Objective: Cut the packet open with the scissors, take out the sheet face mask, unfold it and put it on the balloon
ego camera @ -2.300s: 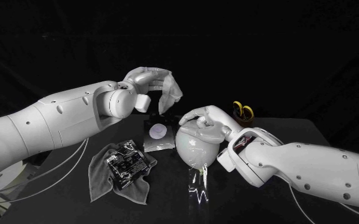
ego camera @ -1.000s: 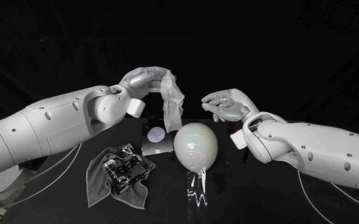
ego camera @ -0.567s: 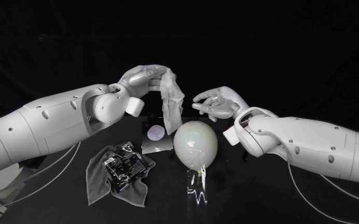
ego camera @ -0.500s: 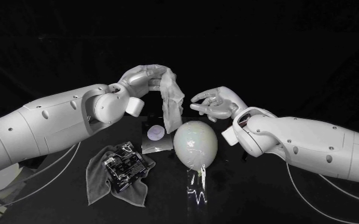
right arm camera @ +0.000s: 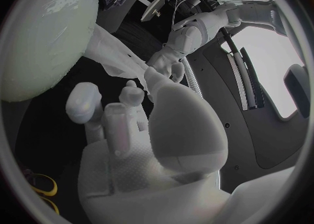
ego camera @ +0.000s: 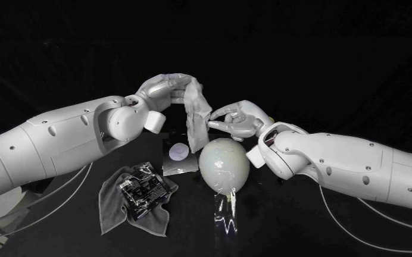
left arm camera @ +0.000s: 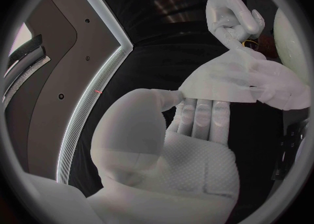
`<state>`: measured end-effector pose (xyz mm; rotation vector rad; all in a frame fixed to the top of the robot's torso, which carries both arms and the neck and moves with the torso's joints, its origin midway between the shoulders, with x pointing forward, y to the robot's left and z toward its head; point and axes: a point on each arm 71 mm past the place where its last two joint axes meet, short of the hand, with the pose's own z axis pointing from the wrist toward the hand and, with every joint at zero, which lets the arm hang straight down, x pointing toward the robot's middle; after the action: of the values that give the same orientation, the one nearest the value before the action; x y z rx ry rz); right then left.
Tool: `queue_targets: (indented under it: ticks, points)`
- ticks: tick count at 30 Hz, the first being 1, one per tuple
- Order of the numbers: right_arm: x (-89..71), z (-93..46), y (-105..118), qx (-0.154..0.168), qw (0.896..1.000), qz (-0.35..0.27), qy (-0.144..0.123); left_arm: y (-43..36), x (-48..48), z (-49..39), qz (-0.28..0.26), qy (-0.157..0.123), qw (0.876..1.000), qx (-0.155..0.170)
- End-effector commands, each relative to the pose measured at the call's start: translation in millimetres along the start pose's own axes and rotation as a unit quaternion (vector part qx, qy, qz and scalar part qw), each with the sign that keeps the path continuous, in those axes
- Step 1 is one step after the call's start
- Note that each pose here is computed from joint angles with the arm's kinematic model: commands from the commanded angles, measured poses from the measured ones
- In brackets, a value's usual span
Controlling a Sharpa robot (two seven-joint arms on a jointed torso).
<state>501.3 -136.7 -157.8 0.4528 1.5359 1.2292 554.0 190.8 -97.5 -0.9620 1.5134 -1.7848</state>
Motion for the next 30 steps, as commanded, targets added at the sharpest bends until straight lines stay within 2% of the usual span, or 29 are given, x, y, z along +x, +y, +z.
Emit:
queue_targets:
  ticks: [1, 18, 30]
  points:
    - [2.1, 2.0, 0.3, 0.002, 1.0, 0.006, 0.009, -2.5, 3.2, 0.9, 0.0, 0.011, 1.0, 0.009]
    - [9.5, 7.3, 6.5, -0.011, 1.0, 0.018, -0.005, -2.2, 4.4, 1.1, 0.003, 0.012, 1.0, 0.007]
    - [8.3, 6.4, 8.1, -0.015, 0.999, 0.026, -0.02, -2.0, 4.5, 1.3, 0.007, 0.013, 1.0, 0.006]
